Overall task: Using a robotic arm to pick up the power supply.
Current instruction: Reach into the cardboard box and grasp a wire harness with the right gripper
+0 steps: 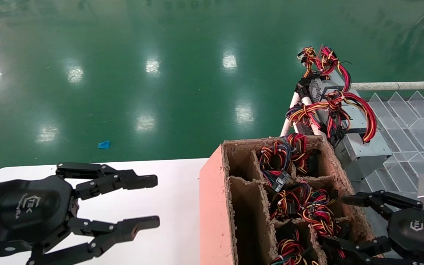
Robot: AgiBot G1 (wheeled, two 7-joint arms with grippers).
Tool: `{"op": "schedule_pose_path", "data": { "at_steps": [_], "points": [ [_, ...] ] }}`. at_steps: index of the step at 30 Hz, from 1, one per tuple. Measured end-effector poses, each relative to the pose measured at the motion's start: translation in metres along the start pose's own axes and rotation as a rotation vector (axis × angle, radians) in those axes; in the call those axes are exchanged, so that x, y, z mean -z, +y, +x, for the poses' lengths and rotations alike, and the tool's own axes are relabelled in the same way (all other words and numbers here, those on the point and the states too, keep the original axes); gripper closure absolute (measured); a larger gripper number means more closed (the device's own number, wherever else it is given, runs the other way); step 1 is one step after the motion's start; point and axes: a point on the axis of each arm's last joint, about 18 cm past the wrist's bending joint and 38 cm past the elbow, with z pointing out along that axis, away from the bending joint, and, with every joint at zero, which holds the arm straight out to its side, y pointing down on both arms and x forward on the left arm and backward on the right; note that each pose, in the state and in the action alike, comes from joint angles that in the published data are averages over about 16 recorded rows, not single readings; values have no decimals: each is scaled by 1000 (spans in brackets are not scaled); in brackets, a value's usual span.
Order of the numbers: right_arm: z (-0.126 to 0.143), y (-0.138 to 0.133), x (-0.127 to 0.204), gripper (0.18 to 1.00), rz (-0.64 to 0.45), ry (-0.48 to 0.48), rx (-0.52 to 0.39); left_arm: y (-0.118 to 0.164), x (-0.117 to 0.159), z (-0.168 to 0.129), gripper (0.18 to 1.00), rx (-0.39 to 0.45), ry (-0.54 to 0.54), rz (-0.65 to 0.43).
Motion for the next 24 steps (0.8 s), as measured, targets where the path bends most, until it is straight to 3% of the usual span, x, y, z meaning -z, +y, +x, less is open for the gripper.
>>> {"op": "schedule_pose_path", "data": {
  "at_steps": [10,24],
  "points": [
    [3,17,-8,320,8,9,-38,0,0,0,806,0,0,0],
    [7,28,-17,630,6,10,-69,0,0,0,969,0,0,0]
  ]
}}
